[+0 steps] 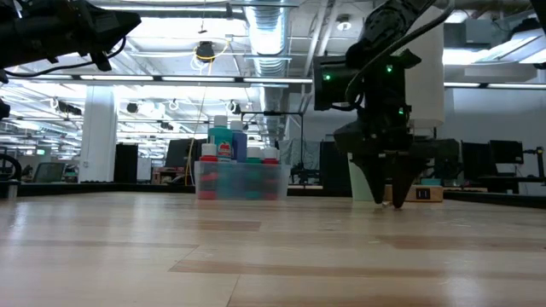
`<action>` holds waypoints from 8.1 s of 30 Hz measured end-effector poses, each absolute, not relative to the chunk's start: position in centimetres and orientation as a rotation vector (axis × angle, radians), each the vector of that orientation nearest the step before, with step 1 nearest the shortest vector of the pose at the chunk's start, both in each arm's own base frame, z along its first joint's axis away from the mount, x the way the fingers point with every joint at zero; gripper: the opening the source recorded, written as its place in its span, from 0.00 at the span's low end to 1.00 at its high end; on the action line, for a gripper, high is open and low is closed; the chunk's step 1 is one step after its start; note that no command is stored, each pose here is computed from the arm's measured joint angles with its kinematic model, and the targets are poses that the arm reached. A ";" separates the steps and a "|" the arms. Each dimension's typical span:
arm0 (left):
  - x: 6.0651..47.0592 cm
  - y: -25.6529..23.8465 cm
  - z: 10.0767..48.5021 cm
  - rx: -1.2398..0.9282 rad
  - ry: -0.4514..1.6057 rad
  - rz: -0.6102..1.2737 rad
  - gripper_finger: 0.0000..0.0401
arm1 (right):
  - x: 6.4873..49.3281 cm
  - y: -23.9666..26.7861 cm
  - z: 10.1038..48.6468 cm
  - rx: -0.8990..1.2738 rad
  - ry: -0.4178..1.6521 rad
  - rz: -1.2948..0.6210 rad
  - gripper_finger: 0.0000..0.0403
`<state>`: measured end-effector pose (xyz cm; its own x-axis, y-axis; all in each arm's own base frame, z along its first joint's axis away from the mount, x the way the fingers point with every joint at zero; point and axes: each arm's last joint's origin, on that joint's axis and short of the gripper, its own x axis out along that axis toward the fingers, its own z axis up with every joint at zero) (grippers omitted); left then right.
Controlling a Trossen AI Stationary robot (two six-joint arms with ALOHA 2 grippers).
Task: Pick & Place Paint Supplies
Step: Put the silver paintbrush into the green cup, then return to Home Position
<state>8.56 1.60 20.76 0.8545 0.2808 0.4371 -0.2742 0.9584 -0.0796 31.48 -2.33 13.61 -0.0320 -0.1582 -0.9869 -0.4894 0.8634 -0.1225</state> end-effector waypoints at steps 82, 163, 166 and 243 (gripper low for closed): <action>8.5 1.6 20.9 -0.015 -0.482 0.293 0.00 | 44.7 -5.2 11.5 0.092 0.895 -0.447 0.43; 8.5 1.6 20.9 -0.016 -0.482 0.293 0.00 | 30.2 -11.4 18.1 -0.542 0.374 -1.054 0.09; 8.5 1.6 20.9 -0.016 -0.482 0.293 0.00 | 30.1 -11.5 18.2 -0.537 0.389 -1.107 0.15; 8.5 1.6 20.9 -0.015 -0.481 0.292 0.00 | 9.9 -0.8 16.5 0.027 0.024 -0.121 0.01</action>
